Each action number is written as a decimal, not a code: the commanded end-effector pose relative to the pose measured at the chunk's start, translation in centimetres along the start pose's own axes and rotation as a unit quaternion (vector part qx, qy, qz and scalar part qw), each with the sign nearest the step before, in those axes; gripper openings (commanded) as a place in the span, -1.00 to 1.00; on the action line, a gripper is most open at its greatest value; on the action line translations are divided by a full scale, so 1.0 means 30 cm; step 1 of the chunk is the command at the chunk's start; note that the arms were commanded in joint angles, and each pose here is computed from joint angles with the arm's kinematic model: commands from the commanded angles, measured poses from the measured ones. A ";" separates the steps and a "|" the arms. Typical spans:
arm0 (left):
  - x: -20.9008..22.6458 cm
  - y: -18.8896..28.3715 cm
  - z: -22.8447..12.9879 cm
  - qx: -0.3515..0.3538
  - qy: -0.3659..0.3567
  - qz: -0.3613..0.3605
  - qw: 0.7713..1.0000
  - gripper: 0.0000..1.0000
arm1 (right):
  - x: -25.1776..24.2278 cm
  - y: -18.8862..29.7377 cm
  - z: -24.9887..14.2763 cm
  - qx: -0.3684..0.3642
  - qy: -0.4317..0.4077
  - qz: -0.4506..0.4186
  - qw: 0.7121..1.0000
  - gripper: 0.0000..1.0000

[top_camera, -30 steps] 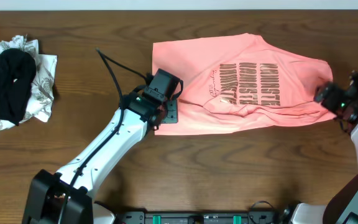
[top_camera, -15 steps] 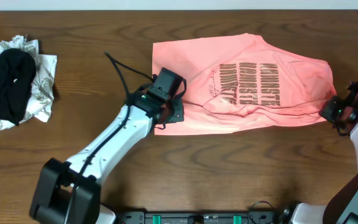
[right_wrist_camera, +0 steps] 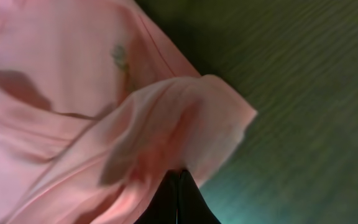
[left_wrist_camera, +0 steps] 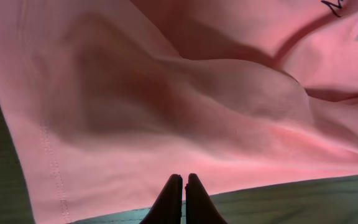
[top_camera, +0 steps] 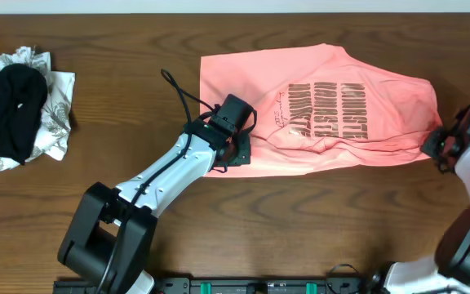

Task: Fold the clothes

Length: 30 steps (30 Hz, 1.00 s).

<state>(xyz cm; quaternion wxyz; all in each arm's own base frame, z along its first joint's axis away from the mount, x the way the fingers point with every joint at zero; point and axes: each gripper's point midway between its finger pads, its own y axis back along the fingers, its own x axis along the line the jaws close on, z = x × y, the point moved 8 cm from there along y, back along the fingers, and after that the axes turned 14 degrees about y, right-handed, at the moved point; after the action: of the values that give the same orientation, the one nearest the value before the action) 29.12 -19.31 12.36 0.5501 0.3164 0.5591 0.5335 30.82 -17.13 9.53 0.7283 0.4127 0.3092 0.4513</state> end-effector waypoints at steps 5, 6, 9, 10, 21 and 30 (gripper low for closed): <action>0.023 -0.013 0.002 -0.009 -0.002 0.025 1.000 -0.88 | 0.016 -0.134 -0.058 0.047 0.015 0.000 0.999 -0.98; 0.028 -0.014 0.003 -0.014 -0.002 0.032 0.999 -0.88 | 0.017 -0.145 -0.065 0.051 0.015 0.000 0.999 -0.97; 0.040 -0.015 0.009 -0.026 -0.002 0.046 0.999 -0.88 | 0.019 -0.150 -0.069 0.054 0.015 0.001 0.998 -0.98; 0.043 -0.016 0.009 -0.029 -0.002 0.051 0.998 -0.87 | 0.021 -0.150 -0.069 0.054 0.015 0.005 0.998 -0.98; 0.069 -0.075 -0.009 -0.025 0.004 0.057 0.998 -0.87 | 0.037 -0.148 -0.078 0.061 0.013 0.030 0.998 -0.97; 0.090 -0.148 -0.023 -0.004 0.021 0.077 0.997 -0.87 | 0.044 -0.147 -0.079 0.061 0.011 0.041 0.997 -0.97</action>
<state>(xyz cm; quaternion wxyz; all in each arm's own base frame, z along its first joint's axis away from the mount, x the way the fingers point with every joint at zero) 29.34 -18.40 8.54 0.5169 0.3333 0.5399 0.5747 31.99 -17.71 6.88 0.7183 0.4232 0.3162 0.4527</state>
